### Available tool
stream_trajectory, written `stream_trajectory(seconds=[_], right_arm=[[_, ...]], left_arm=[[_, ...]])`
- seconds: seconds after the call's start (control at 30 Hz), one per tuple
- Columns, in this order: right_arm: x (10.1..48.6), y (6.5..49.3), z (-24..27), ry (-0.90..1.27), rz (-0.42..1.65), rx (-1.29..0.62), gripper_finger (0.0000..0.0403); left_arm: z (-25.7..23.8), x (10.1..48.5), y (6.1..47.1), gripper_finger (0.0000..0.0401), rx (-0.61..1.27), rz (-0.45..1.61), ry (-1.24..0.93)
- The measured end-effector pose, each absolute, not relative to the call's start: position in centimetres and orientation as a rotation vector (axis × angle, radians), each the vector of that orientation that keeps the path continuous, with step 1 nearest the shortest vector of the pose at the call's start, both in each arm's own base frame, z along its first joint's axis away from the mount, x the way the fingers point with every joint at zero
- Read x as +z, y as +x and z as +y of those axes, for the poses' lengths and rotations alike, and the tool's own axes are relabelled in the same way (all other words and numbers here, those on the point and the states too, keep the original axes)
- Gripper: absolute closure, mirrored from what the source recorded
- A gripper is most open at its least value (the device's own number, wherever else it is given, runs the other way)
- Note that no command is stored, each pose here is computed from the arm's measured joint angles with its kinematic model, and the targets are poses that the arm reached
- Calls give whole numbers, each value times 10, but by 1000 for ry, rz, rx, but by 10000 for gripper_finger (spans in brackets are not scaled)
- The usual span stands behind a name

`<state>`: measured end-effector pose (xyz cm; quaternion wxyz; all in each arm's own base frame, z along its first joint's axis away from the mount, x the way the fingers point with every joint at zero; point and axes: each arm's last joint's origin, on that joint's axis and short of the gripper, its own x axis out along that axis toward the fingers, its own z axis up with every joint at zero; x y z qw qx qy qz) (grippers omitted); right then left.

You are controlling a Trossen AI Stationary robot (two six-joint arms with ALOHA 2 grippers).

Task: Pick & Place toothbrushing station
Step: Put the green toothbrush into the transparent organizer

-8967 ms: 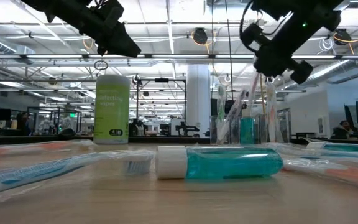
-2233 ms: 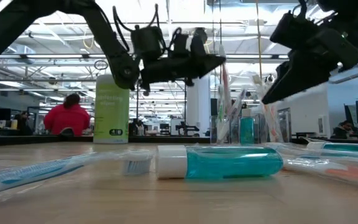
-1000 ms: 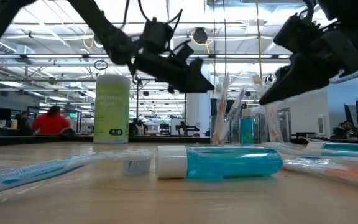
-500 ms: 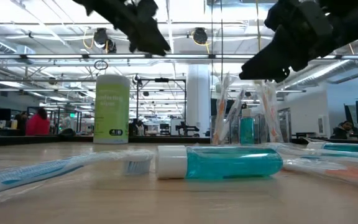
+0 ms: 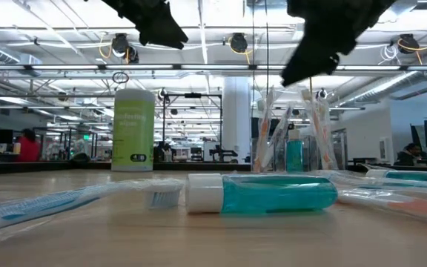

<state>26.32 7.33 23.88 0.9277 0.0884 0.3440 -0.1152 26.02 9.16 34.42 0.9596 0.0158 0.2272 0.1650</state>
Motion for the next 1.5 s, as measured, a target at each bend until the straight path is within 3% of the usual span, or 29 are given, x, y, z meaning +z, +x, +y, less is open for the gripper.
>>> stream_trajectory(seconds=[0.13,0.37,0.63,1.07,1.2,1.37,1.5], right_arm=[[227,256,80,348,979,-235,269],[203,225,97,881,1257,-427,270],[168,195,121,1067,1366,-535,270],[138,175,111,912,1278,-604,277],[136,172,110,875,1287,-614,310],[140,171,108,823,1276,-571,384],[152,165,98,769,1163,-610,389]], left_arm=[[92,338,263,207,329,503,32],[93,337,264,201,321,508,61],[93,337,264,197,317,510,77],[93,337,264,207,317,508,75],[93,337,264,204,318,506,68],[93,337,264,202,318,506,68],[93,337,264,207,318,506,68]])
